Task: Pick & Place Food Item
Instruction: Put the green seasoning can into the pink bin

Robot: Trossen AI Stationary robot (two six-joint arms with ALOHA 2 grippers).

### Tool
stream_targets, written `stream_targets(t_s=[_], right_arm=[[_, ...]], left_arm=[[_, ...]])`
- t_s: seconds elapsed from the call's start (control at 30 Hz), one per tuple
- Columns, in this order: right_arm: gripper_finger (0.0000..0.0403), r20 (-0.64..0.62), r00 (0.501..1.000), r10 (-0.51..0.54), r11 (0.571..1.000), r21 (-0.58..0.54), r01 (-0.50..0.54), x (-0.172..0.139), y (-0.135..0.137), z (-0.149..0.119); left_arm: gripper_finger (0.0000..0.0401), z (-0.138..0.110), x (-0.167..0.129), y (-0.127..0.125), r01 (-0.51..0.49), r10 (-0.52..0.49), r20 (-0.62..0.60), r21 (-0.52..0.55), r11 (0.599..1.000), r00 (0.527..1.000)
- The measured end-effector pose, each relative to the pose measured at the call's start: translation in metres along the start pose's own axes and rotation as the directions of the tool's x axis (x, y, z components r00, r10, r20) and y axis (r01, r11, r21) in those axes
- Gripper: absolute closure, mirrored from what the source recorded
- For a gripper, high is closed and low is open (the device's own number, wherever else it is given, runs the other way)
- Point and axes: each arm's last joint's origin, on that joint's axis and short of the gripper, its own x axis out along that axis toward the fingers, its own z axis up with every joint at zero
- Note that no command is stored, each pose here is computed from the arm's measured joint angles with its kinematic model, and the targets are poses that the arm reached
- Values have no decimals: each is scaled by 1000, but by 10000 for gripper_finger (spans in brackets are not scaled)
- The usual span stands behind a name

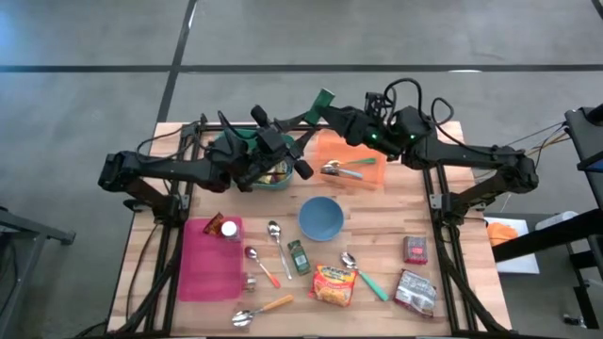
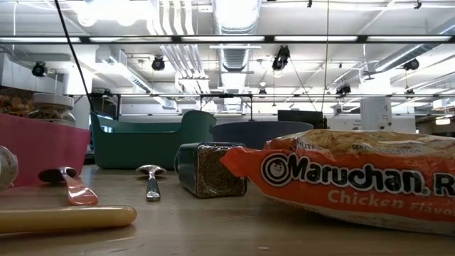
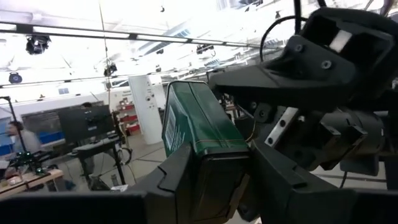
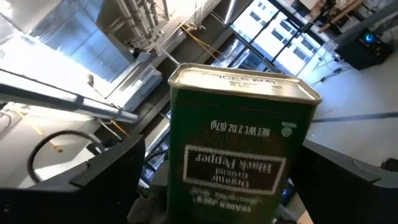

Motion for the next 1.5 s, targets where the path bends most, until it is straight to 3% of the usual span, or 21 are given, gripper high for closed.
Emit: stream_targets(t_s=[0.2,0.47,0.77,1.0,1.2,1.5], right_arm=[[36,15,1000,3,999,-34,-3,-1,3,4],[35,19,1000,-20,998,-56,21,-1,0,4],[35,-21,997,-73,993,-92,70,-1,-6,1],[35,-73,985,-158,980,-133,147,-1,-17,-1],[35,-125,966,-226,962,-184,201,-4,-23,-5],[34,-232,888,-397,898,-295,325,-20,-35,-5]], left_arm=[[281,14,-14,20,-29,27,-55,-38,999,998],[281,29,-43,50,7,-24,-157,-108,994,987],[281,34,-95,96,-2,-128,-386,-318,948,914],[281,33,-121,114,-98,-207,-632,-412,906,747],[281,23,-129,110,-91,-319,-745,-452,888,585],[281,1,-134,90,-18,-454,-857,-472,881,244]])
